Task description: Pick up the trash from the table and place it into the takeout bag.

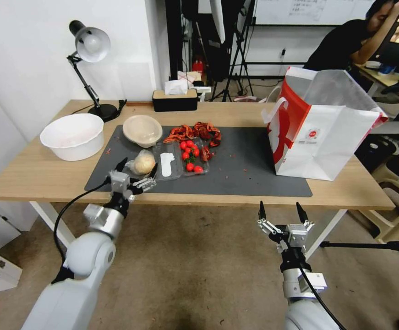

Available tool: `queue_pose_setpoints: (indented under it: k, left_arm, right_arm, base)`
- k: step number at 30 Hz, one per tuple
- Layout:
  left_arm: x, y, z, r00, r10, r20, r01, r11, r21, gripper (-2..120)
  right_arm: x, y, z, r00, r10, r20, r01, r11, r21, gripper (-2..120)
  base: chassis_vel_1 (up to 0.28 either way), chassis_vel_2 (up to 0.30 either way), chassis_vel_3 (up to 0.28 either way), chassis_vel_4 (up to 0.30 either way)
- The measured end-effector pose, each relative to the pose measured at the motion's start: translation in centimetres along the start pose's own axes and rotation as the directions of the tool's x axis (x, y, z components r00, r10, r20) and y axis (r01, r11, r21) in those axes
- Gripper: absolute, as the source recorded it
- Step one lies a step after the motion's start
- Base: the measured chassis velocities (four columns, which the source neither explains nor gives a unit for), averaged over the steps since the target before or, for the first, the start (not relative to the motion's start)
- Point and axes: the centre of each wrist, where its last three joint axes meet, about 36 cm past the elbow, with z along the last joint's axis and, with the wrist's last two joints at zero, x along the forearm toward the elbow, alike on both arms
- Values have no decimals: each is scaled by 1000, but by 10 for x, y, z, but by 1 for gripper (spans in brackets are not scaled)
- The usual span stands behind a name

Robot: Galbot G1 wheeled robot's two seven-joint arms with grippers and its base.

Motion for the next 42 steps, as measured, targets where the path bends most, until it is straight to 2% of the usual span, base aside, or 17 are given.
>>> queue_pose_setpoints:
  k: [2,4,7,10,16,24,28,29,30,31,32,33,34,37,38,41,42]
  left_arm:
    - [-6,2,2,1000,12,-4,-12,1000,0,100]
    - [-25,9,12,998,46,-35,-46,999,15,100]
    - [-34,13,19,997,55,-58,-53,998,26,100]
    - [-57,30,31,993,53,-105,-51,999,20,100]
    - [-71,49,36,989,41,-142,-42,999,-5,100]
    - [-72,57,34,981,44,-188,-48,999,-19,97]
    - [-72,60,32,978,42,-205,-48,999,-23,81]
    - [-72,60,32,978,42,-205,-48,999,-23,81]
    - [-72,61,31,977,44,-211,-50,998,-26,74]
    - [-72,61,31,977,44,-211,-50,998,-26,74]
    - [-71,61,31,975,48,-215,-55,998,-27,68]
    - [-70,61,29,973,56,-222,-64,997,-30,55]
    - [-70,61,29,973,56,-222,-64,997,-30,55]
    - [-69,61,27,973,65,-220,-74,997,-32,36]
    - [-69,61,27,973,65,-220,-74,997,-32,36]
    - [-69,62,26,972,80,-222,-90,995,-37,23]
    - [-69,62,26,972,80,-222,-90,995,-37,23]
  right_arm:
    - [-1,0,0,1000,0,-1,0,1000,2,100]
    - [-3,0,-1,1000,1,-3,-1,1000,8,100]
    - [-5,0,-2,1000,2,-2,-1,1000,10,100]
    - [-7,-1,-1,1000,6,-3,-6,1000,13,100]
    - [-11,0,2,1000,13,-1,-13,1000,14,100]
    - [-13,1,3,1000,14,0,-14,1000,12,100]
    - [-12,1,5,1000,16,-5,-16,1000,11,100]
    - [-12,1,5,1000,16,-5,-16,1000,11,100]
    - [-12,1,6,1000,16,-5,-16,1000,11,100]
    - [-12,1,6,1000,16,-5,-16,1000,11,100]
    - [-12,1,6,1000,17,-4,-17,1000,11,100]
    - [-13,1,5,1000,17,-2,-17,1000,10,100]
    - [-13,1,5,1000,17,-2,-17,1000,10,100]
    - [-13,2,6,1000,19,-3,-19,1000,9,100]
    - [-13,2,6,1000,19,-3,-19,1000,9,100]
    - [-12,2,6,1000,20,-4,-20,1000,8,100]
    - [-12,2,6,1000,20,-4,-20,1000,8,100]
  base:
    - [0,0,0,0]
    - [0,0,0,0]
    - [0,0,0,0]
    - [0,0,0,0]
    - [0,0,0,0]
    - [0,0,0,0]
    - [0,0,0,0]
    - [0,0,0,0]
    - [0,0,0,0]
    - [0,0,0,0]
    - [0,0,0,0]
    - [0,0,0,0]
    - [0,0,0,0]
    - [0,0,0,0]
    - [0,0,0,0]
    - [0,0,0,0]
    - [0,0,0,0]
